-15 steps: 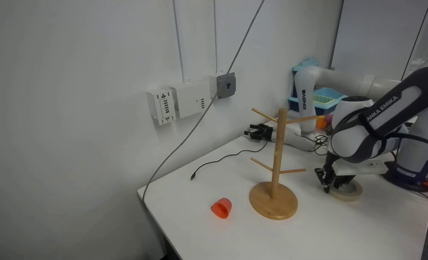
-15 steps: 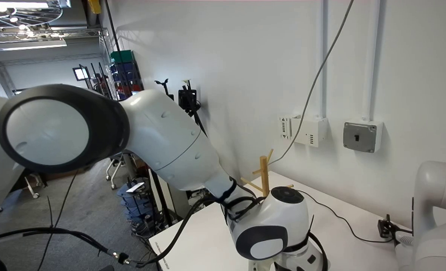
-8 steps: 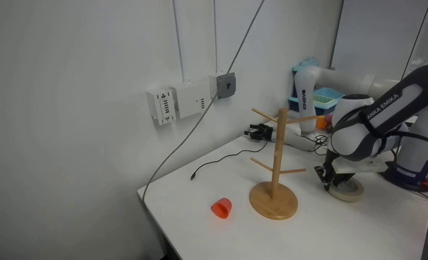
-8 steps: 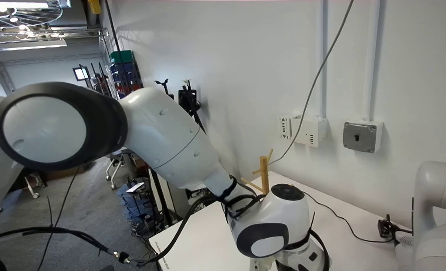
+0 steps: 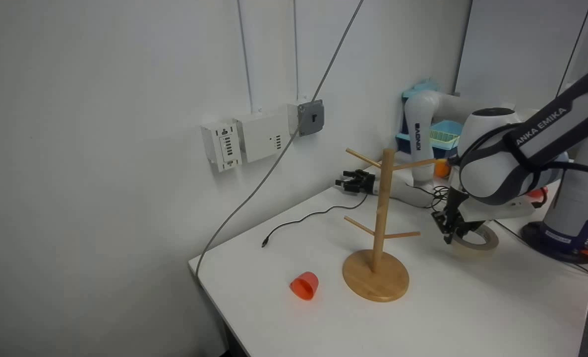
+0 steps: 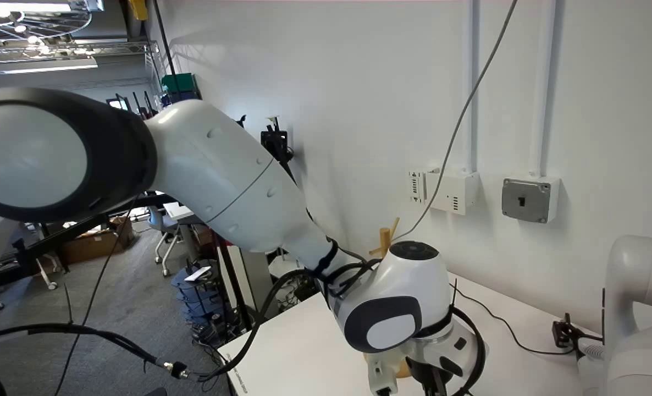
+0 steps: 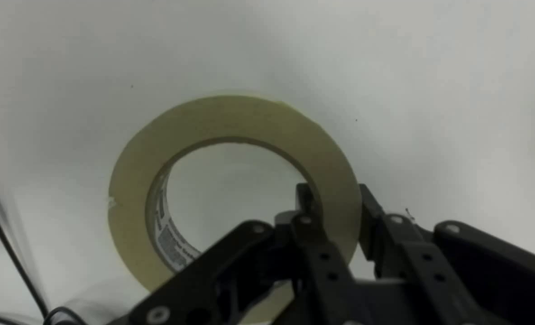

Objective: Hang the masking tape on the wooden stand

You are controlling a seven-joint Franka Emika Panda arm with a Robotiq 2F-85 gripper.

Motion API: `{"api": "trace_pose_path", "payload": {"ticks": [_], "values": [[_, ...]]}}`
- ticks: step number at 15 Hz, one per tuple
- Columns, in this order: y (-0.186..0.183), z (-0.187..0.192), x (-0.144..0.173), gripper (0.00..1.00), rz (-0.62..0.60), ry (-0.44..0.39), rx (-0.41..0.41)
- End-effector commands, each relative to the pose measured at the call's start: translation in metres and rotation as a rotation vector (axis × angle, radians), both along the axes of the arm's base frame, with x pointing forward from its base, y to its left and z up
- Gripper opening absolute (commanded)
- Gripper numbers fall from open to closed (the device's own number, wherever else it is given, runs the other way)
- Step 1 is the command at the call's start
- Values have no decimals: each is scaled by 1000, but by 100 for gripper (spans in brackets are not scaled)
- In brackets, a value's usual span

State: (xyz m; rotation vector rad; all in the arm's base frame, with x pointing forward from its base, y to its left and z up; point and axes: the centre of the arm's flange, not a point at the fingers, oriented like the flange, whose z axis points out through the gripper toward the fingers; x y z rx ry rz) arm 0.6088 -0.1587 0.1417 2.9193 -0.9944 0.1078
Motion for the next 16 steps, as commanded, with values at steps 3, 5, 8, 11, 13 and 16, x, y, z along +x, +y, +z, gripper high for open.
{"api": "trace_pose_path", "payload": {"ticks": [3,5,8,11,13,16], "values": [[5,55,-17,6,69,-13,-35],[11,68,-23,6,95,-25,-22],[20,86,-31,6,127,-48,-3],[36,102,-38,6,161,-83,30],[49,114,-42,6,185,-101,52],[70,129,-48,6,219,-147,98]]}}
